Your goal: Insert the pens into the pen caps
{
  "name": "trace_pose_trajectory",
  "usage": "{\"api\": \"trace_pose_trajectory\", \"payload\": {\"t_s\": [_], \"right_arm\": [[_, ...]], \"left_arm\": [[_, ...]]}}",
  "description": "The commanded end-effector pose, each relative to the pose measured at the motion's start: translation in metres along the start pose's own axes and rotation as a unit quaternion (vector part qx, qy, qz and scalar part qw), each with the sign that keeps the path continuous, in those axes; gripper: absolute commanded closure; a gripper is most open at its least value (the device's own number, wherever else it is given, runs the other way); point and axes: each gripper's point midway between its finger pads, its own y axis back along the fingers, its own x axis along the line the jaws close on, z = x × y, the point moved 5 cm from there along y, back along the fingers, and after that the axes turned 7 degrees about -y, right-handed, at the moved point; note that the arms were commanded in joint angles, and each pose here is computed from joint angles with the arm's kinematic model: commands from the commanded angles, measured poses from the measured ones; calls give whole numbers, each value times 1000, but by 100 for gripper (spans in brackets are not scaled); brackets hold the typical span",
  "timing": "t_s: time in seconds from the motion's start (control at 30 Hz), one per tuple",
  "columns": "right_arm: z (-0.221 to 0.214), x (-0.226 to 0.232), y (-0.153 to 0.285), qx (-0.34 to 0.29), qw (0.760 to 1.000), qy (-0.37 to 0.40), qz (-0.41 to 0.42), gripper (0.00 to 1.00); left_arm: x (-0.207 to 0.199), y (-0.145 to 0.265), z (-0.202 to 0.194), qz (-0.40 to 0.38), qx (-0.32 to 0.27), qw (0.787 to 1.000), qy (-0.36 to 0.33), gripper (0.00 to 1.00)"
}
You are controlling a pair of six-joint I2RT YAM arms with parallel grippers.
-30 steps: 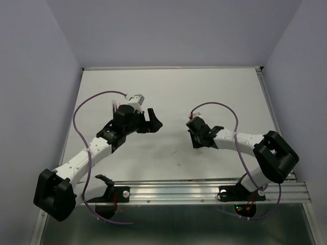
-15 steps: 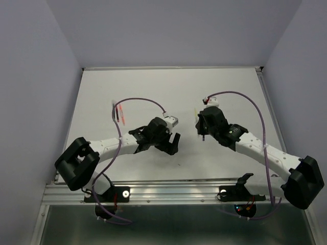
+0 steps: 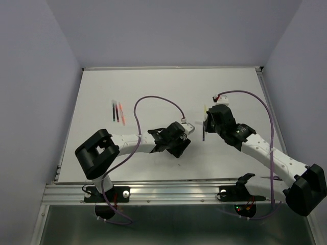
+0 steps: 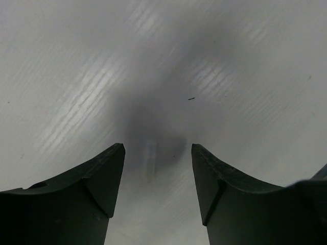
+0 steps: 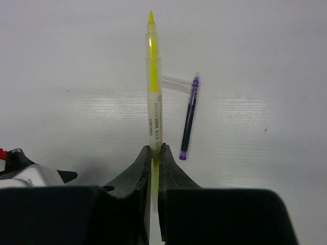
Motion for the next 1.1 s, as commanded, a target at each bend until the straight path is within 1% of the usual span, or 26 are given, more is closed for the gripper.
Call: {"api": "trace_pose_trajectory", "payload": {"t_s": [0.0, 0.1, 0.13, 0.3, 0.37, 0.4, 0.43, 0.47, 0.5, 0.53, 0.63, 0.67, 0.77, 0.8, 0.83, 0.87, 0.9, 0.97, 1.0, 1.07], "right_arm": [[6, -8, 3, -14, 1000, 2, -13, 99], [4, -9, 4, -11, 1000, 4, -11, 99], [3, -10, 4, -11, 1000, 4, -11, 99], [3, -13, 5, -11, 1000, 4, -12, 99], [3, -13, 5, -11, 1000, 4, -10, 99], [3, -13, 5, -11, 1000, 4, -10, 99], [2, -13, 5, -10, 1000, 5, -10, 99], [3, -15, 5, -11, 1000, 6, -13, 99], [3, -16, 5, -11, 1000, 7, -13, 99], [3, -16, 5, -11, 1000, 10, -13, 99], [4, -15, 7, -14, 1000, 21, -1, 99], [5, -13, 9, -15, 999, 36, 10, 99], [6, 2, 17, -19, 994, 61, 88, 99], [5, 13, 22, -16, 988, 65, 137, 99], [4, 17, 27, -19, 983, 80, 166, 99], [4, 23, 31, -18, 977, 86, 195, 99], [1, 34, 37, -13, 965, 92, 244, 99], [-1, 40, 44, -14, 953, 109, 281, 99], [-1, 43, 47, -12, 947, 113, 299, 99], [1, 45, 51, -18, 944, 116, 309, 99]], "left_arm": [[1, -1, -1, 36, 22, 999, -25, 36], [1, -5, -6, 52, 37, 998, -21, 41], [2, -5, -8, 56, 42, 997, -19, 46], [-4, -2, -14, 70, 53, 996, -13, 58], [-4, -1, -18, 81, 60, 995, -10, 65], [-5, 0, -20, 81, 64, 995, -11, 71], [-6, 0, -21, 81, 67, 994, -12, 73], [-6, 1, -22, 84, 69, 994, -11, 78], [-6, 1, -21, 87, 67, 994, -6, 91], [-6, 1, -21, 91, 69, 993, -2, 100], [-4, 2, -5, 115, 49, 992, 22, 100], [-3, 4, 2, 124, 39, 991, 30, 100], [6, 14, 35, 166, -7, 983, 77, 100], [15, 21, 53, 177, -30, 979, 99, 100], [23, 26, 60, 197, -41, 972, 125, 100], [33, 32, 69, 208, -51, 967, 136, 100], [53, 44, 88, 220, -80, 954, 185, 100], [75, 57, 102, 225, -112, 937, 241, 100], [97, 73, 111, 234, -143, 918, 287, 100], [113, 97, 128, 224, -200, 898, 321, 100]]}}
